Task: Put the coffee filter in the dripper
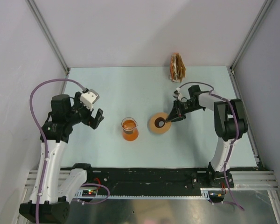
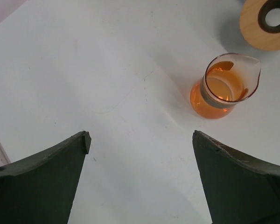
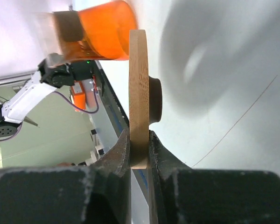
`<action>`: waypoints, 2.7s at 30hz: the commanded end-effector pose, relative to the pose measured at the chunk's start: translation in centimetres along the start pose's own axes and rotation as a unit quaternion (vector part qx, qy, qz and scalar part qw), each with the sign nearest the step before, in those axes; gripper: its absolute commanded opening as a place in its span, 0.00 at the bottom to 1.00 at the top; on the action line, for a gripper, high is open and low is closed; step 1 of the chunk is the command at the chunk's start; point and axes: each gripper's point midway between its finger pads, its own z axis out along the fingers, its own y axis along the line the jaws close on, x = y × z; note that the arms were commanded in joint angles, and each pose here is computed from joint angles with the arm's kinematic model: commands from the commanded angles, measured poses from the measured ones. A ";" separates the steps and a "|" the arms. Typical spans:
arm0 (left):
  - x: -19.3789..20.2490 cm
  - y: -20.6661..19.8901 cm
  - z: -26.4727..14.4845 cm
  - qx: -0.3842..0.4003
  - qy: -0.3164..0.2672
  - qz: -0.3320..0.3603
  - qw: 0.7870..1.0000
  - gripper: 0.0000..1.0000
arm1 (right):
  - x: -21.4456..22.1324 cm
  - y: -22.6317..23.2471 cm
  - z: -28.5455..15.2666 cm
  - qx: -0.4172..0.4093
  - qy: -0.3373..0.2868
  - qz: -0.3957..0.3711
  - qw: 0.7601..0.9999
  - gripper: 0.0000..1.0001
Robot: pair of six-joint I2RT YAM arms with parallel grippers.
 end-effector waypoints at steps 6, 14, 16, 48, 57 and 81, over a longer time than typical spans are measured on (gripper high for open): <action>-7.3 1.6 -0.5 0.002 -0.041 -0.168 0.985 0.98 | -2.4 13.8 -8.1 -0.099 -0.108 -0.115 0.983 0.00; -12.3 -5.7 -2.0 0.257 -0.071 -0.273 0.924 0.99 | -3.4 23.1 -7.6 -0.154 -0.133 -0.198 0.959 0.00; -12.5 -7.0 -2.4 0.307 -0.068 -0.286 0.905 0.98 | -3.8 25.0 -7.0 -0.173 -0.132 -0.210 0.953 0.00; -11.4 -11.3 0.1 0.460 -0.007 -0.322 0.827 0.20 | -1.7 29.9 -1.3 -0.238 -0.044 -0.243 0.939 0.00; -10.8 -11.7 0.1 0.466 0.004 -0.339 0.817 0.00 | -2.3 29.2 -1.0 -0.215 -0.056 -0.230 0.948 0.43; -2.0 -11.9 1.8 0.452 0.055 -0.479 0.751 0.00 | -2.7 20.4 -7.7 0.009 -0.185 -0.256 0.949 0.99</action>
